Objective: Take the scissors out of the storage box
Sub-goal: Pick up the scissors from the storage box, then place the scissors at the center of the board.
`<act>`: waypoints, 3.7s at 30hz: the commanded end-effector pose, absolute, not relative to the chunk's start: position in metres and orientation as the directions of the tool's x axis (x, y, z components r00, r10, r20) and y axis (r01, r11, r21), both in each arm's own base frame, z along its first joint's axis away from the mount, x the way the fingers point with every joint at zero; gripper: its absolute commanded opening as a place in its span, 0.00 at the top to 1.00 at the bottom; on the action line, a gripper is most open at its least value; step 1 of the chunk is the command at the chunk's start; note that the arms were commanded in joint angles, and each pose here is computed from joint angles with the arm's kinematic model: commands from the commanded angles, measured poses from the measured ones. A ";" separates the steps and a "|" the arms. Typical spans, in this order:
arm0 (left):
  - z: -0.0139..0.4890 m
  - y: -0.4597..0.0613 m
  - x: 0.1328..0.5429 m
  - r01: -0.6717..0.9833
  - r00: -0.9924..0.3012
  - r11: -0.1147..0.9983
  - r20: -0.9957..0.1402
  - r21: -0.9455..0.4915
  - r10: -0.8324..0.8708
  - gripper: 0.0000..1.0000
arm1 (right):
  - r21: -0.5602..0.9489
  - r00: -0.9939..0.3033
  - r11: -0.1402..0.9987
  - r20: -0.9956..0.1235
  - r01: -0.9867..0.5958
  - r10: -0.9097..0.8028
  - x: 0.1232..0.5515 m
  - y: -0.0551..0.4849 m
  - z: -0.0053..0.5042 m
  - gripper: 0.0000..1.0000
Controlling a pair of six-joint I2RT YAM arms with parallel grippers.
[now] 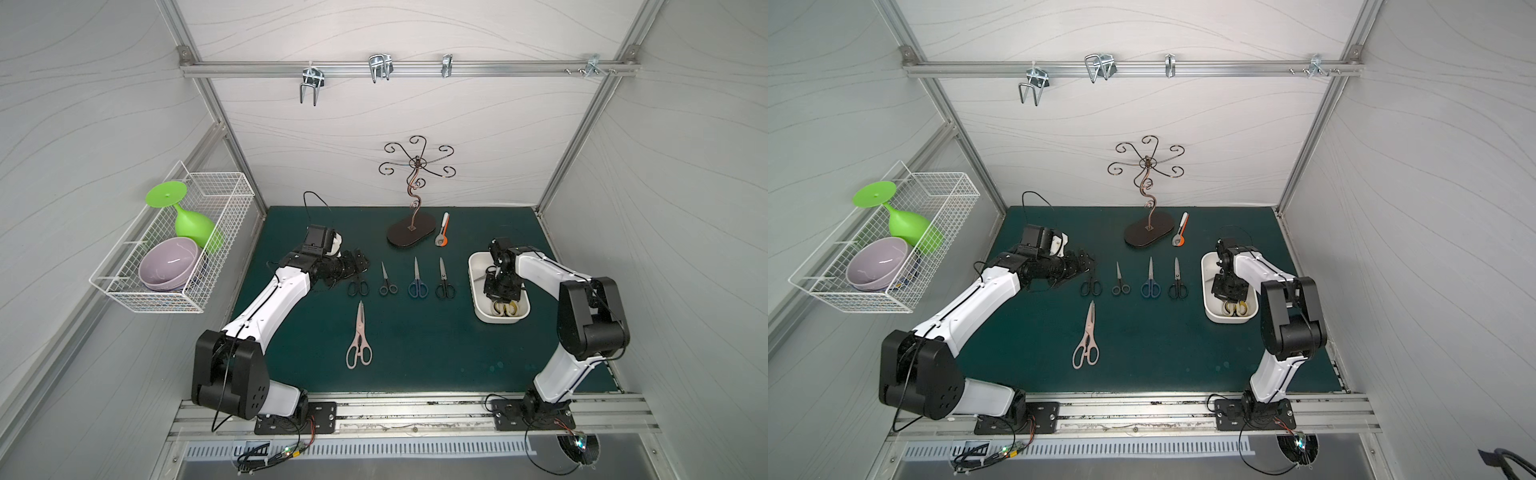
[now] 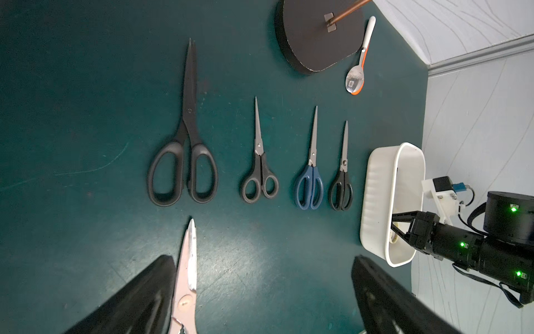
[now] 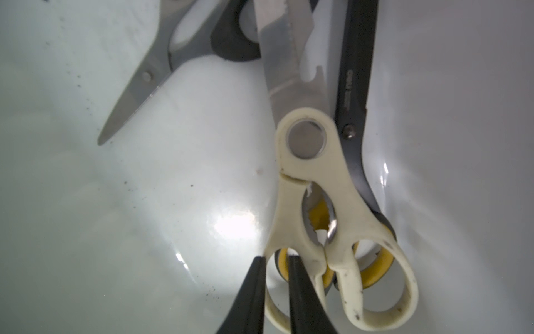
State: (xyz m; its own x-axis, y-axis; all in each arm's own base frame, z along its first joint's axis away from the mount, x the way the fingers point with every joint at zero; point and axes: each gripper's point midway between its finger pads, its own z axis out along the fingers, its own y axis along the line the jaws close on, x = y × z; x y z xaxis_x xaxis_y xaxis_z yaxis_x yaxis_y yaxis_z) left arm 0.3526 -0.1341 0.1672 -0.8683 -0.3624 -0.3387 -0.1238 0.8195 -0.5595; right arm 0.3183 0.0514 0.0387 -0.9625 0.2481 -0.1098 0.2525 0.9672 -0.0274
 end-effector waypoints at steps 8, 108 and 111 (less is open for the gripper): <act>0.175 -0.128 0.352 -0.138 -0.854 0.812 -0.347 -0.566 -0.388 0.00 | -0.056 -0.962 0.963 -0.087 0.262 0.257 0.322 0.051 0.018 0.80; 0.180 -0.061 0.381 -0.180 -0.748 0.737 -0.395 -0.652 -0.533 0.00 | 0.354 -0.914 0.847 0.229 0.397 0.333 0.153 0.415 0.034 0.85; 0.179 -0.062 0.381 -0.179 -0.750 0.735 -0.393 -0.654 -0.533 0.01 | 0.373 -0.926 0.849 0.196 0.374 0.322 0.159 0.417 0.043 0.78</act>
